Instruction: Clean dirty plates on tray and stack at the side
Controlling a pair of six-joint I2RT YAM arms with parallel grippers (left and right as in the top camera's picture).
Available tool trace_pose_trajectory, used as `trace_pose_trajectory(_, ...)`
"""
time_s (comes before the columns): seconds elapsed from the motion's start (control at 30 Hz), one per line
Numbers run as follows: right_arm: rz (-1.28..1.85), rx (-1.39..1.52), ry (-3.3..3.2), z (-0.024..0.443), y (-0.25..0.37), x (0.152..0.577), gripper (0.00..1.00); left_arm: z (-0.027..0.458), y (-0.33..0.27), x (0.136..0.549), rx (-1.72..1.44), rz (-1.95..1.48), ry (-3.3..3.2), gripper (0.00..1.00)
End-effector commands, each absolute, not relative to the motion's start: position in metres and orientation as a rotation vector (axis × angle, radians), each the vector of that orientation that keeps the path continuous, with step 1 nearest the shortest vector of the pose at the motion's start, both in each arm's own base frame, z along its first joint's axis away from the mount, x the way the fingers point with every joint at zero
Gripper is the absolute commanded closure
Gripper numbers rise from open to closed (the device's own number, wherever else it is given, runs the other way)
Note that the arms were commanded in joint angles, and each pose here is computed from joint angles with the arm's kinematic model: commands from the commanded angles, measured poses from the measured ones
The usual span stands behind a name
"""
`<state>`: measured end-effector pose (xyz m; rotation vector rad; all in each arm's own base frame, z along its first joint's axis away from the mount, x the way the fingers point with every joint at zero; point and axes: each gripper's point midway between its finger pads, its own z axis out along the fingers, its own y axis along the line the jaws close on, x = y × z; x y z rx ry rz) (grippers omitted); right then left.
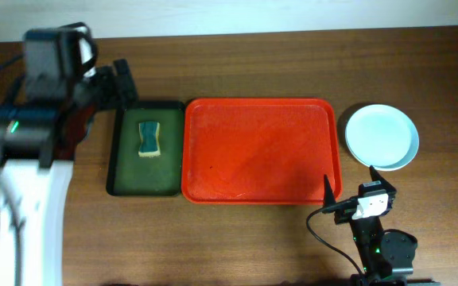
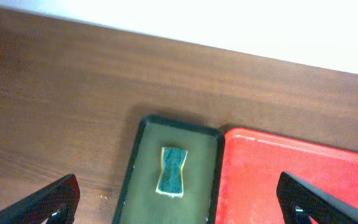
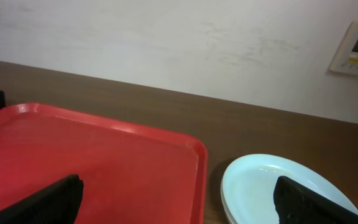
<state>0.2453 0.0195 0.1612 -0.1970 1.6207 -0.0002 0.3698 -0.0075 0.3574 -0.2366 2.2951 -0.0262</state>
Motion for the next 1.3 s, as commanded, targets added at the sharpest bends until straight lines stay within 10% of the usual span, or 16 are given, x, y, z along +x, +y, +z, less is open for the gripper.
trace_pose_trajectory(0.0, 0.003, -0.184, 1.628, 0.158, 0.019, 0.245, 0.01, 0.378, -0.003, 0.323, -0.234, -0.023, 2.279, 0.0)
trace_pose_trajectory(0.5, 0.003, -0.184, 1.628, 0.158, 0.019, 0.245, 0.02, 0.283, 0.006, 0.173, -0.221, -0.083, 1.983, 0.01)
trace_pose_trajectory(1.0, 0.004, -0.185, 1.634, 0.157, 0.019, 0.246, 0.01, 0.26, -0.003, 0.232, -0.164, -0.201, 1.3, 0.01)
trace_pose_trajectory(1.27, 0.004, -0.185, 1.634, 0.157, 0.019, 0.246, 0.01, 0.158, 0.005, 0.246, -0.199, -0.112, 1.633, 0.01)
